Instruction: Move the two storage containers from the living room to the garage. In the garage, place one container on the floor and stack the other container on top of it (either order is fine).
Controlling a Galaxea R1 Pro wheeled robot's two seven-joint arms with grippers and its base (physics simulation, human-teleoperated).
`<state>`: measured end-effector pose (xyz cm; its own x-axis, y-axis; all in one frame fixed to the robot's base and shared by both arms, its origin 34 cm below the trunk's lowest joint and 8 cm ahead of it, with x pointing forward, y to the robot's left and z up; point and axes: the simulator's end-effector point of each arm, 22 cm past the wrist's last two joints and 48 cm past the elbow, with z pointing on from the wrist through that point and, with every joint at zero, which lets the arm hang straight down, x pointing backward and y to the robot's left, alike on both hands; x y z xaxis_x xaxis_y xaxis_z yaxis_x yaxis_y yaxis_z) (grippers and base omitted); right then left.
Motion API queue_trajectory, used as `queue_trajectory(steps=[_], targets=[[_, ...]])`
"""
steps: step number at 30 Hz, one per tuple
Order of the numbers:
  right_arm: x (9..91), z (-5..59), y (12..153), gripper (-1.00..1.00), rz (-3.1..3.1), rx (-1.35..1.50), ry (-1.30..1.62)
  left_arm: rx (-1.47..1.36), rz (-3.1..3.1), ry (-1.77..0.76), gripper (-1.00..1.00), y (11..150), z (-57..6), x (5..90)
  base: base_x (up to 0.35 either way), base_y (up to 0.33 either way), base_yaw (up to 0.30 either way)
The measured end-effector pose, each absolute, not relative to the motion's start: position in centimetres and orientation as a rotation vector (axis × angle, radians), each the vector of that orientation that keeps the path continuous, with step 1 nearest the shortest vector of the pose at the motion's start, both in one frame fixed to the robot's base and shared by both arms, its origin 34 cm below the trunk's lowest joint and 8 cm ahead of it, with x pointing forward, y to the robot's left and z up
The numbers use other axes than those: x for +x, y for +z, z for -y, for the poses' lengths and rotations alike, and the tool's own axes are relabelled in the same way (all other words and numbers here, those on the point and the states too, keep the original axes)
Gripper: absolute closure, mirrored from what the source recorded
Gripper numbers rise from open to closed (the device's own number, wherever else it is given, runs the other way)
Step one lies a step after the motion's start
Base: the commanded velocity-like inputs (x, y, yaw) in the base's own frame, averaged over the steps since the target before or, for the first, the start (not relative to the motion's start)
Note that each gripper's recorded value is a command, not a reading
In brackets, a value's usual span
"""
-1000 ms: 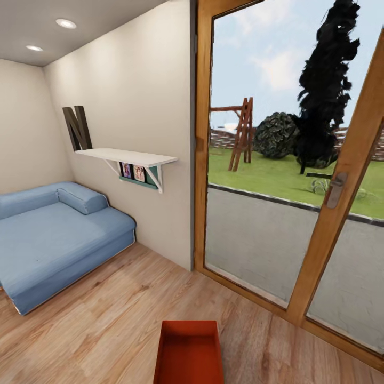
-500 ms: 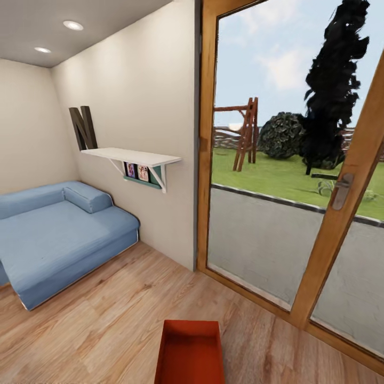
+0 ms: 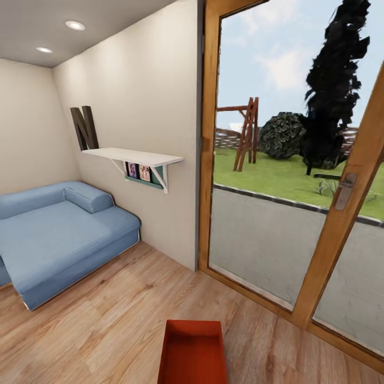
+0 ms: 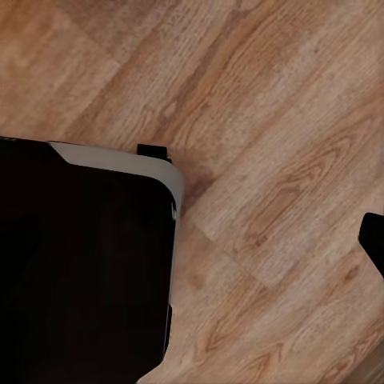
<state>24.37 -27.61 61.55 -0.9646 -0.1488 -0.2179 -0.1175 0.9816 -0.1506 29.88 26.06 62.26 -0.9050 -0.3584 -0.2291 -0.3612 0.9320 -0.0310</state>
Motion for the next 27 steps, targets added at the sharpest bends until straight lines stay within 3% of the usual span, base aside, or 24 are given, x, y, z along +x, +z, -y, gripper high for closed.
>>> queue_trajectory(steps=[27], targets=[[24.35, 27.58, 61.55, -1.00, -2.899, -0.183, -0.199, -0.539, -2.858, 0.018, -1.00, 62.26, -26.06, 29.88, 0.000, 0.053, -0.019]])
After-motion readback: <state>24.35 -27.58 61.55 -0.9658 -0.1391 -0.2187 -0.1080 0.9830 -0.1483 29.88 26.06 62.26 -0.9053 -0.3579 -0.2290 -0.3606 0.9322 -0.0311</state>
